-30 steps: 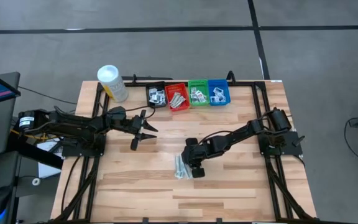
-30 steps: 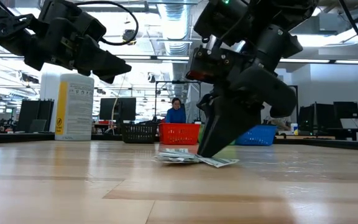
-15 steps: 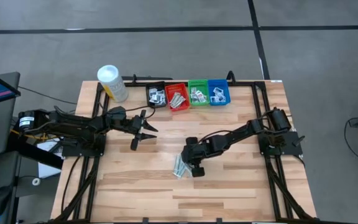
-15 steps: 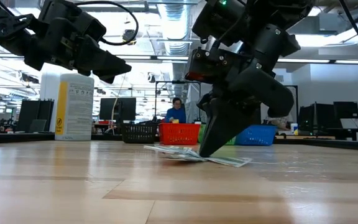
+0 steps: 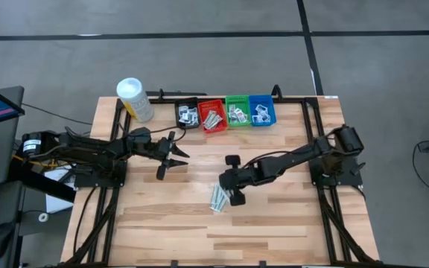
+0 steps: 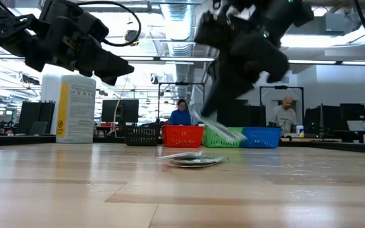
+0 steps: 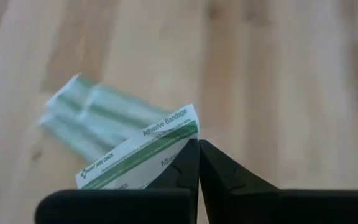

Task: Pick & Place First Aid Supplies
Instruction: Put the green bandage pack into the red bin

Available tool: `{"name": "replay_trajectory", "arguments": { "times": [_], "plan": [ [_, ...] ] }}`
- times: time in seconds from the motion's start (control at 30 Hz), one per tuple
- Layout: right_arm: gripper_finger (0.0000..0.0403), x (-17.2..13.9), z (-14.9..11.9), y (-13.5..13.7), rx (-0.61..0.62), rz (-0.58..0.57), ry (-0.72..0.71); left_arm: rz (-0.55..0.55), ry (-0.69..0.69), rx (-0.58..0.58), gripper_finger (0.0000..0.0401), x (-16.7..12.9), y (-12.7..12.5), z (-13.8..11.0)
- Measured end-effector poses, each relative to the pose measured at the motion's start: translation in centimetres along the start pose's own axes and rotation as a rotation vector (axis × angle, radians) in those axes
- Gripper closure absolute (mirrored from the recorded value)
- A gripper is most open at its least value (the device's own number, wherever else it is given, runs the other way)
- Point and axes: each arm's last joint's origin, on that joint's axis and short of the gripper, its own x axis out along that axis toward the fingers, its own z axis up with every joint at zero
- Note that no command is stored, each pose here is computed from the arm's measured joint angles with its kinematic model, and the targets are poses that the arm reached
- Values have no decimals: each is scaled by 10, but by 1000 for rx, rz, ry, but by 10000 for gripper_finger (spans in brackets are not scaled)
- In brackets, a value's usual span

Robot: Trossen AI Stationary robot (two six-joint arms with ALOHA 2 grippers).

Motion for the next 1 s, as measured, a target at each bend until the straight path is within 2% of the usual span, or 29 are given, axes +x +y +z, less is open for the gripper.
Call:
{"name": "replay_trajectory", "arguments": {
  "times": [0.23, 0.5, 0.63, 0.73, 1.0],
  "plan": [
    [402, -21, 16, -16, 7, -311, -131, -17, -51, -3, 275, 2, -6, 6],
    [403, -31, 37, -35, 7, -609, -290, 152, -113, -76, 275, 16, -11, 5],
    [403, -34, 44, -43, 20, -674, -347, 216, -130, -162, 275, 28, -4, 2],
    [403, -37, 48, -46, 16, -711, -371, 224, -133, -200, 275, 40, 0, 2],
    [403, -37, 48, -51, 17, -724, -370, 222, -118, -246, 275, 62, 7, 1]
  ]
}}
